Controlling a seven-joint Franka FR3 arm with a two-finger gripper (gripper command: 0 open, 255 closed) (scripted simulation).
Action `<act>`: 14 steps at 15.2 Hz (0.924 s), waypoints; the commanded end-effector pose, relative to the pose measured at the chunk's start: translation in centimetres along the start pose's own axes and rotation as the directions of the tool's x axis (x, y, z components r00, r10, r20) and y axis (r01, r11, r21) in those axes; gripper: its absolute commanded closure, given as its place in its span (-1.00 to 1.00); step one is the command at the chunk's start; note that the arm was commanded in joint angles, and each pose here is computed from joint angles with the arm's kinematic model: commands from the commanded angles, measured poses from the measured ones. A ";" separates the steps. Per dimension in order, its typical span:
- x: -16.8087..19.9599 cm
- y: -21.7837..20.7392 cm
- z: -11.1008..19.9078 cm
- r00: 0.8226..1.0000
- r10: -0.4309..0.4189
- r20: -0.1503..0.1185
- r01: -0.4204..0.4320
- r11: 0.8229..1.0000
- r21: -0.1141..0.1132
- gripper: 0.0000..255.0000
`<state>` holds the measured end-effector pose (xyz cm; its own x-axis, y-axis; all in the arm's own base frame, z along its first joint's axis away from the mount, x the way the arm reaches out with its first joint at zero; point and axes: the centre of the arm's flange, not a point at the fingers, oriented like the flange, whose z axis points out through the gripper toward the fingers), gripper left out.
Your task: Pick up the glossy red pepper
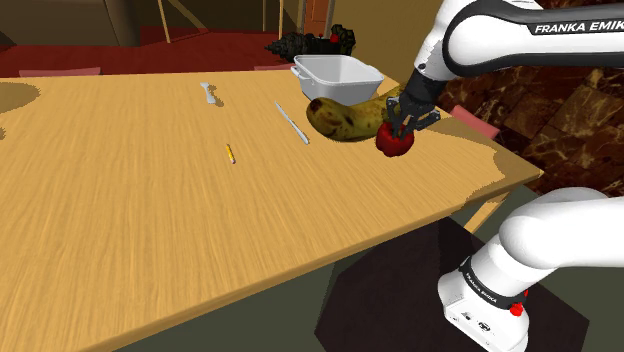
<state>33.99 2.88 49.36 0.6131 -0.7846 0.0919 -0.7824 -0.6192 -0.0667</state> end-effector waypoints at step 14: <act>0.4 -0.3 -4.1 1.000 0.000 0.000 0.000 1.000 0.000 1.00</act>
<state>34.06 2.82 52.93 0.6133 -0.7846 0.0907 -0.7825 -0.6192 -0.0657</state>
